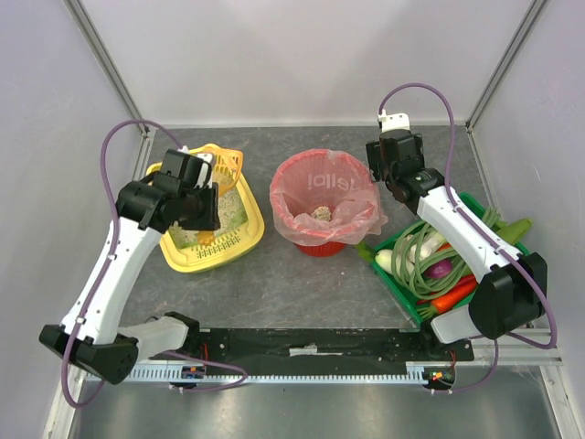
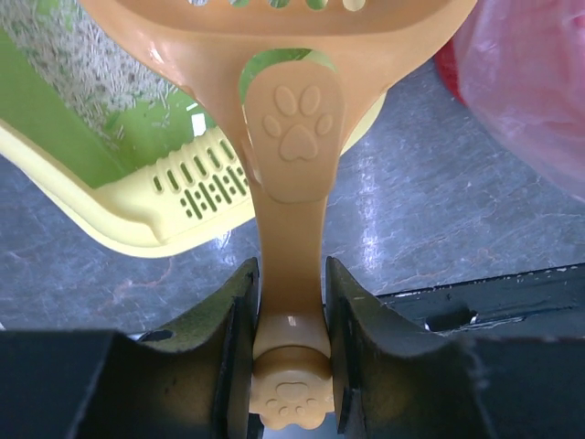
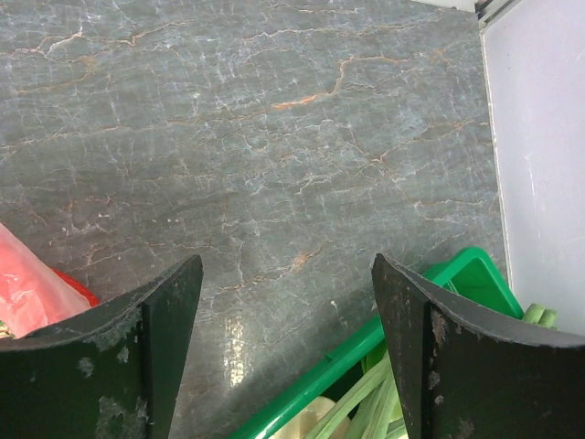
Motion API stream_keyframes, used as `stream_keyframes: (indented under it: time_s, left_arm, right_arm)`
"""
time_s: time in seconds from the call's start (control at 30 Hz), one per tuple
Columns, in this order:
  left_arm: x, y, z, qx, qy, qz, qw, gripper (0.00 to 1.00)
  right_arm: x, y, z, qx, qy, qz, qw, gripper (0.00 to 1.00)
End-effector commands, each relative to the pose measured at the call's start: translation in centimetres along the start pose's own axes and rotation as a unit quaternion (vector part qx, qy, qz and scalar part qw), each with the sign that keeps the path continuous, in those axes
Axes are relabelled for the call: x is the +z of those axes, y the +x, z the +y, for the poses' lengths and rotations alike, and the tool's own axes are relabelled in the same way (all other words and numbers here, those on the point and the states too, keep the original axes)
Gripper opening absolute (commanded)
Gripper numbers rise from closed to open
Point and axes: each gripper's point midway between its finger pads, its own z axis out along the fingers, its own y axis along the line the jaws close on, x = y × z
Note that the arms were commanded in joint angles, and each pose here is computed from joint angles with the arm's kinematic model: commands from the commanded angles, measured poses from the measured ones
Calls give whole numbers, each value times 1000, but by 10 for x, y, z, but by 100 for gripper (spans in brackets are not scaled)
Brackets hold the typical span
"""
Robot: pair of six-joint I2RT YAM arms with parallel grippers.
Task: Clean the litter box
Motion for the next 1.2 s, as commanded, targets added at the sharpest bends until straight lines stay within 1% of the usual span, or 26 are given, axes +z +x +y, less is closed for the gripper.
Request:
stream_keyframes:
  time_s: [0.0, 0.07, 0.1, 0.17, 0.23, 0.27, 0.3, 0.33, 0.37, 0.43, 0.47, 0.53, 0.57, 0.7, 0.87, 0.97, 1.0, 1.1, 1.17]
  left_arm:
    - [-11, -27, -18, 18, 0, -15, 1000, 2]
    - [-17, -40, -34, 30, 12, -28, 999, 2]
    - [-10, -42, -38, 33, 3, -19, 999, 2]
    - [-13, -50, -51, 46, 9, -24, 999, 2]
    - [-5, -51, -59, 56, -1, -11, 998, 2]
    - [-7, -53, -69, 70, 4, -16, 997, 2]
    - [-6, -55, -72, 75, -5, -18, 997, 2]
    - [1, -54, -76, 85, -12, -6, 996, 2]
    - [-2, -57, -86, 96, -9, -13, 995, 2]
    - [1, -61, -90, 108, -24, -15, 994, 2]
    - [4, -63, -100, 124, -25, -16, 992, 2]
    - [7, -69, -101, 145, -51, -25, 988, 2]
    - [10, -69, -108, 162, -58, -22, 985, 2]
    - [15, -75, -114, 206, -105, -36, 972, 2]
    - [14, -74, -120, 251, -132, -46, 958, 2]
    - [11, -76, -113, 283, -160, -53, 944, 2]
    - [9, -80, -108, 300, -177, -59, 936, 2]
    - [4, -80, -101, 330, -199, -70, 920, 2]
    - [3, -77, -104, 357, -203, -79, 908, 2]
  right_arm:
    - [-9, -18, -4, 19, 0, -26, 999, 83]
    - [-9, -18, -4, 20, 0, -27, 999, 83]
    - [-9, -18, -4, 19, 0, -26, 999, 83]
    - [-10, -18, -5, 20, 0, -27, 999, 83]
    - [-11, -18, -6, 21, 2, -29, 999, 83]
    - [-12, -18, -7, 20, 3, -28, 999, 83]
    - [-12, -17, -8, 21, 6, -28, 999, 83]
    - [-12, -18, -10, 22, 9, -29, 999, 83]
    - [-13, -18, -13, 23, 17, -29, 999, 83]
    - [-16, -19, -16, 23, 24, -32, 999, 84]
    - [-16, -20, -18, 25, 28, -34, 999, 83]
    - [-19, -21, -23, 27, 38, -37, 998, 83]
    - [-20, -22, -25, 28, 42, -38, 998, 83]
    - [-23, -25, -34, 30, 63, -43, 997, 84]
    - [-24, -27, -38, 33, 73, -45, 996, 84]
    - [-24, -29, -41, 37, 82, -48, 995, 84]
    - [-25, -30, -42, 40, 83, -49, 995, 84]
    - [-27, -35, -44, 48, 85, -56, 994, 84]
    - [-28, -38, -44, 50, 83, -61, 993, 84]
